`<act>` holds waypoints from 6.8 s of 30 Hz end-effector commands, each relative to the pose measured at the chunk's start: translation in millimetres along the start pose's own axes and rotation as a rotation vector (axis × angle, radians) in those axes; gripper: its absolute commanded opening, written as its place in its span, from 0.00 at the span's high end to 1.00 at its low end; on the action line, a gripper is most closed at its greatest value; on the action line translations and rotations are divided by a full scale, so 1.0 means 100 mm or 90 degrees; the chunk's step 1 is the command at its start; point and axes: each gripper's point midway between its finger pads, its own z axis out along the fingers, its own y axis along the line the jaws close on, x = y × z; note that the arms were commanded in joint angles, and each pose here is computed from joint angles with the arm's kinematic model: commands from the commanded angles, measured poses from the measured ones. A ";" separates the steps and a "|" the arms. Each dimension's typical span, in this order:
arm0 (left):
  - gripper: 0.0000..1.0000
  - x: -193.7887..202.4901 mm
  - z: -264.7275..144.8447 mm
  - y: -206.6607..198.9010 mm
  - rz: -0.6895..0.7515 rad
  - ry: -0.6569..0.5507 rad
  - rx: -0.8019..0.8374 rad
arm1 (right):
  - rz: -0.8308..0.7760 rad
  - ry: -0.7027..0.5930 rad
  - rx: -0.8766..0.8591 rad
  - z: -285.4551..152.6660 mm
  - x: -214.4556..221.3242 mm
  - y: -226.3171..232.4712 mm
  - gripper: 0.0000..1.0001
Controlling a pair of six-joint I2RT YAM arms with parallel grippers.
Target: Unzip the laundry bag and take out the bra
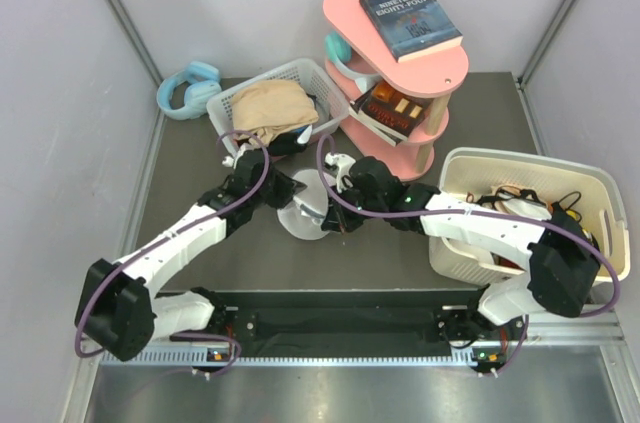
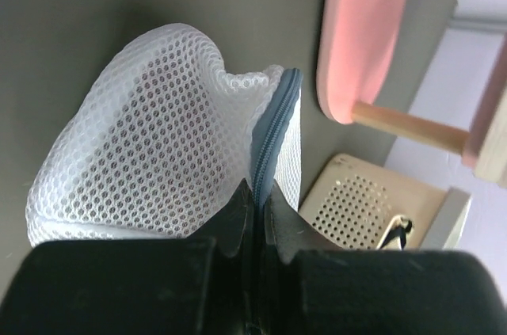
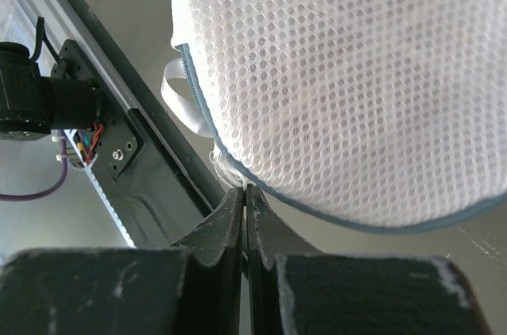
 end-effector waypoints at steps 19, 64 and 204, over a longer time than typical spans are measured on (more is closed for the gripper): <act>0.18 0.21 -0.66 0.19 0.041 0.073 0.000 | -0.030 -0.041 -0.074 0.22 -0.36 0.46 1.00; 0.02 -0.08 -0.72 0.29 0.166 0.017 -0.105 | -0.006 0.003 0.048 0.45 -0.10 0.23 1.00; 0.39 -0.14 -0.09 0.18 0.180 0.108 -0.024 | -0.009 -0.011 0.025 0.07 -0.04 0.00 1.00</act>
